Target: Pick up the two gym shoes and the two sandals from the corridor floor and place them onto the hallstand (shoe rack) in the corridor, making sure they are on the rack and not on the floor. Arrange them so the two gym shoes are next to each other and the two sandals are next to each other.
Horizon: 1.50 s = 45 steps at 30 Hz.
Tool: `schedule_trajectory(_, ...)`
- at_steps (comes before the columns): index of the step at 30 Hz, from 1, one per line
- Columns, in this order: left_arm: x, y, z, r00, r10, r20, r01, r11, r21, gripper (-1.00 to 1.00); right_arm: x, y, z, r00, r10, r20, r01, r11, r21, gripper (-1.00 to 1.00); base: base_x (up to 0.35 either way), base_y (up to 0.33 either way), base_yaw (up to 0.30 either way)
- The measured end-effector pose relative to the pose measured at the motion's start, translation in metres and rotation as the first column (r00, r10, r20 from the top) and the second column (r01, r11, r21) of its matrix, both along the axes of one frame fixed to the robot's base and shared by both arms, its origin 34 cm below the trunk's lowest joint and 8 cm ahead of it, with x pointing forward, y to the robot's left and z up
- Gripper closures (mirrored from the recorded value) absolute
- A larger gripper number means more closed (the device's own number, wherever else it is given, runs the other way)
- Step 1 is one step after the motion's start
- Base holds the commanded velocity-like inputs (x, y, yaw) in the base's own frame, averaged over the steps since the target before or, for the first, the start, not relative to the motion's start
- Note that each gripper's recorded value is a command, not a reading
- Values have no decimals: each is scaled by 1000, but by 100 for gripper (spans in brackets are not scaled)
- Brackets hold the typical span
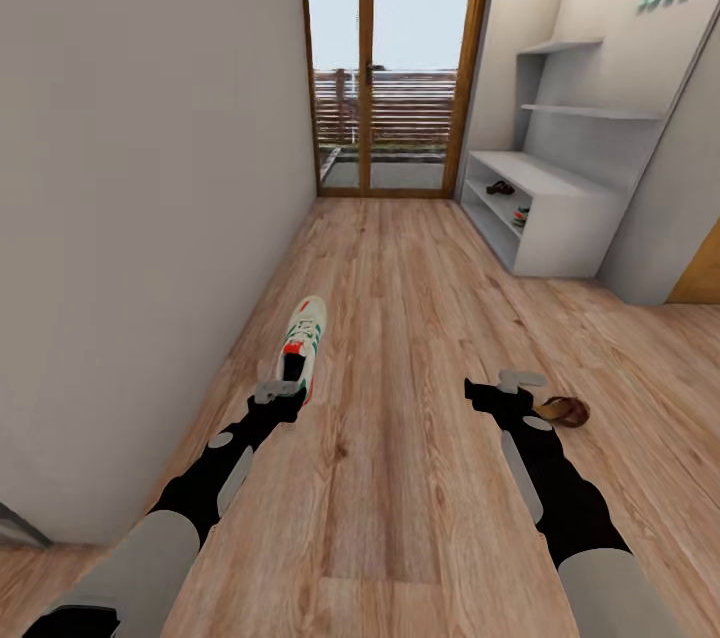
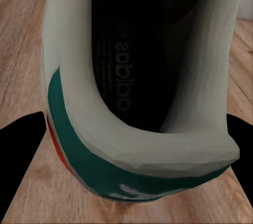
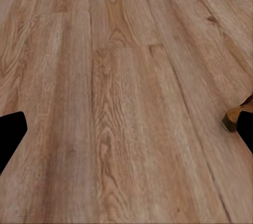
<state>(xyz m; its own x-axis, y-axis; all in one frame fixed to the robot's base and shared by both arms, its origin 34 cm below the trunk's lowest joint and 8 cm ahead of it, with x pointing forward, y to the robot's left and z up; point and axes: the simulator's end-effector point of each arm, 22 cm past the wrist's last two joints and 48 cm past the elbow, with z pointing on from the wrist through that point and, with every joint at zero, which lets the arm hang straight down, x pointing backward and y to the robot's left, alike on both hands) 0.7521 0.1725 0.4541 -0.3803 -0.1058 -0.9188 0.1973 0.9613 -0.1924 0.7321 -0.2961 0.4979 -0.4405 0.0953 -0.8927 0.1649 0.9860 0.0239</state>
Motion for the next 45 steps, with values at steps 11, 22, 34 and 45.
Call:
schedule_trajectory(11, 0, 0, 0, 1000, 0, -1, 0, 1000, 0, 100, 0, 0, 0, 1000, 0, 0, 0, 1000, 0, -100, 347, 0, -198)
schedule_trajectory(22, 0, 0, 0, 1000, 0, -1, 0, 1000, 0, 100, 0, 0, 0, 1000, 0, -1, 0, 1000, 0, -100, 347, 0, -152)
schedule_trajectory(34, -1, 0, -1, 1000, 0, -2, 0, 1000, 0, 100, 0, 0, 0, 1000, 1, 0, -1, 1000, 0, -100, 345, 72, -3)
schedule_trajectory(45, 0, 0, -1, 1000, 0, -2, 0, 1000, 0, 100, 0, 0, 0, 1000, 0, 0, 0, 1000, 2, -100, 334, 152, -185)
